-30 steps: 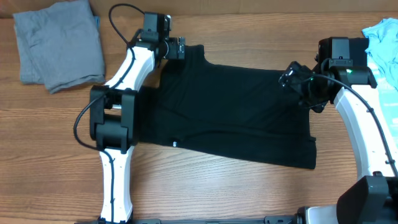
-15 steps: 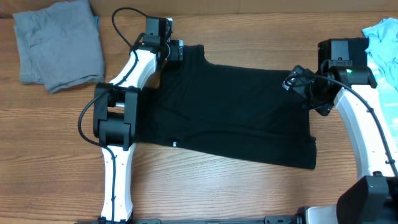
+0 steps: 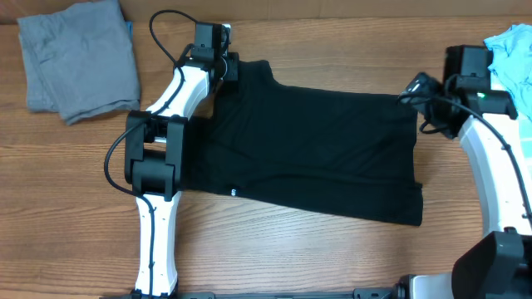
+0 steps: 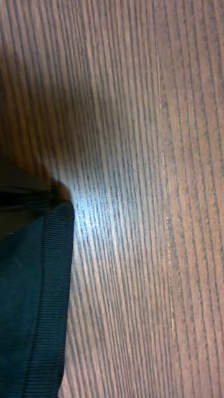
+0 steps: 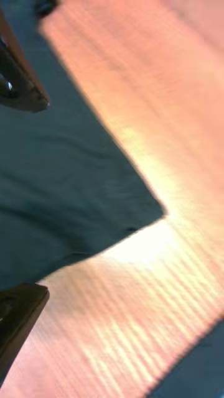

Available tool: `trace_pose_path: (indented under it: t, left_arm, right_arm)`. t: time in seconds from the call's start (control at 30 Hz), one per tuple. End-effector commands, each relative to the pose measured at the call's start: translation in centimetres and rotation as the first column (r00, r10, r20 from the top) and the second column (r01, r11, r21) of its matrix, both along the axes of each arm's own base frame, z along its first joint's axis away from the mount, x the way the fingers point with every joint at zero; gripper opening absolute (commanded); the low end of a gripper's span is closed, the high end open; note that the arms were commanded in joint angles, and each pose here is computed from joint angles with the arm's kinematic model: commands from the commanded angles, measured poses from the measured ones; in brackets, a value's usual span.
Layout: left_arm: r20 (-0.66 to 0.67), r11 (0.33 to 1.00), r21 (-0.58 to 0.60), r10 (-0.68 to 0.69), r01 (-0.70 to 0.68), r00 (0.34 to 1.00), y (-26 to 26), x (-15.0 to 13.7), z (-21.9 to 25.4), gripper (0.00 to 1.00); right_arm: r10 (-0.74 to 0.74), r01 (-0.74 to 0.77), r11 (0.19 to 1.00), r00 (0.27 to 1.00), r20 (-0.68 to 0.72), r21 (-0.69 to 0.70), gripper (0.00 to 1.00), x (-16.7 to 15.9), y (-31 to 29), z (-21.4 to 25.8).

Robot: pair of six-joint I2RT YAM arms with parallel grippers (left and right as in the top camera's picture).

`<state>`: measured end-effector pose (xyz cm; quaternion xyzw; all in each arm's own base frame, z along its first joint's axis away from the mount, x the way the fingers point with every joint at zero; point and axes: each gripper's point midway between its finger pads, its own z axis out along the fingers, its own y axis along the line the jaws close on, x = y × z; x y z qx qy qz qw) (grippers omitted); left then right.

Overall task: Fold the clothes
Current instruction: 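Hold the top corners and pull them outward to flatten the shirt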

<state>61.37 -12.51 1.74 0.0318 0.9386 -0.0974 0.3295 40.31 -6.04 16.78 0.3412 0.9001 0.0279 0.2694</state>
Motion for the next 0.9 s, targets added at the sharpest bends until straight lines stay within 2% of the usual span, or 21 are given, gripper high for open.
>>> trace_pose_path:
  t: [0.0,0.1,0.2,0.37,0.57,0.87]
  left_arm:
    - [-0.026,1.000,0.006,-0.009,0.009,1.000,-0.1,-0.2,-1.0,0.04]
    - [-0.049,1.000,0.010,-0.009,0.009,0.999,-0.1,-0.7,-1.3,0.04]
    - [-0.061,1.000,0.012,-0.009,0.010,0.998,0.0,-0.9,-1.5,0.04]
    - [-0.069,1.000,0.014,-0.009,0.010,0.998,0.0,-1.1,-1.6,0.04]
    - [-0.072,1.000,0.014,-0.009,0.010,0.997,0.0,-1.2,-1.7,0.04]
    - [-0.075,1.000,0.014,-0.009,0.010,0.997,0.0,-1.2,-1.7,0.04]
  right_arm:
    - [-0.009,0.009,0.999,1.000,0.000,-0.037,0.91,1.2,-2.0,-1.0]
    - [0.016,-0.017,0.999,1.000,-0.021,-0.036,0.91,2.5,-2.8,-3.4]
    - [0.052,-0.054,0.998,0.996,-0.069,-0.029,0.98,3.4,-3.1,-6.4]
    - [0.106,-0.110,0.993,0.991,-0.080,-0.036,1.00,5.4,-3.2,-9.9]
    - [0.156,-0.160,0.983,0.987,-0.048,-0.089,0.98,7.5,-3.8,-11.7]
    - [0.177,-0.186,0.980,0.977,-0.122,-0.069,0.92,7.4,-3.5,-16.5]
